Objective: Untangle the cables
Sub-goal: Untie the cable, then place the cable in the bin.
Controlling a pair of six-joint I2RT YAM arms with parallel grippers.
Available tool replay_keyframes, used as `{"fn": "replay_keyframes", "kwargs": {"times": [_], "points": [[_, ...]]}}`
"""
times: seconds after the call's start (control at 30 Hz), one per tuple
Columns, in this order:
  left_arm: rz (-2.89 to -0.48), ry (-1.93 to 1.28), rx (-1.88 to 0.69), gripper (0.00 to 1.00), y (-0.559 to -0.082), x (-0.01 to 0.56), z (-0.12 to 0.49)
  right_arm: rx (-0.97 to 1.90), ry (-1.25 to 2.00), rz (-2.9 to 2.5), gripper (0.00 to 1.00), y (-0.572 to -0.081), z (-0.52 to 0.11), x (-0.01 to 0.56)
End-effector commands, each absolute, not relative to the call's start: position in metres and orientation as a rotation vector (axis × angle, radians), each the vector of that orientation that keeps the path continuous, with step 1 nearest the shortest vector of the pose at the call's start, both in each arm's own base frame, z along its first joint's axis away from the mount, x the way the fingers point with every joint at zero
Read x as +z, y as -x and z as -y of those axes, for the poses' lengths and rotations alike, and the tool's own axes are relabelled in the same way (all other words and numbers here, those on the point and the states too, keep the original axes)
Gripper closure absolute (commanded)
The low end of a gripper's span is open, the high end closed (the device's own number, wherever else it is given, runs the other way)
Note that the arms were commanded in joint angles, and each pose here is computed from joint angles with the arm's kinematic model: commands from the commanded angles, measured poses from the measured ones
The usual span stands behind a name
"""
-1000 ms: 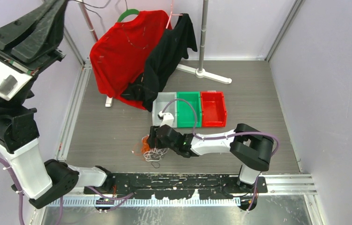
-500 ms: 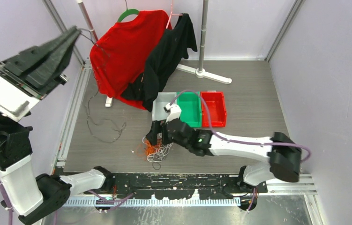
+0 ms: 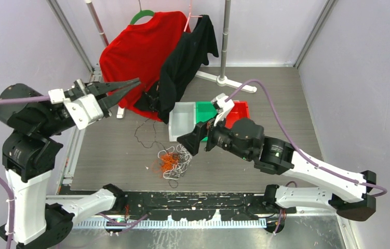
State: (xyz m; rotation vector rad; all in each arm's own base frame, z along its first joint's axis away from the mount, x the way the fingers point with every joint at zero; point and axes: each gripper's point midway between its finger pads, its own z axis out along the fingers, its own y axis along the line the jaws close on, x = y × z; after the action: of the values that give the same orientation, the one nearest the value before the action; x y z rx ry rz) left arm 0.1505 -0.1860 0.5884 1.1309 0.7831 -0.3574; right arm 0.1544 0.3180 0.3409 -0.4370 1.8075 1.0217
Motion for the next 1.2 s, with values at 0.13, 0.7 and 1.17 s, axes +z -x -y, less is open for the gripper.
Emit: {"fn": "replay_keyframes", "kwargs": {"times": [0.13, 0.7, 1.17], "points": [[-0.826, -1.151, -0.454, 1.00, -0.148, 0.575, 0.195, 1.075, 0.505, -1.584, 0.00, -0.158, -0.335, 0.418], [-0.850, -1.140, -0.508, 1.00, -0.147, 0.579, 0.199, 0.955, 0.491, -1.403, 0.02, -0.212, -0.411, 0.437], [-0.868, -1.105, -0.554, 1.00, -0.139, 0.589, 0.196, 1.060, 0.362, -1.435, 0.91, -0.238, -0.407, 0.429]]}}
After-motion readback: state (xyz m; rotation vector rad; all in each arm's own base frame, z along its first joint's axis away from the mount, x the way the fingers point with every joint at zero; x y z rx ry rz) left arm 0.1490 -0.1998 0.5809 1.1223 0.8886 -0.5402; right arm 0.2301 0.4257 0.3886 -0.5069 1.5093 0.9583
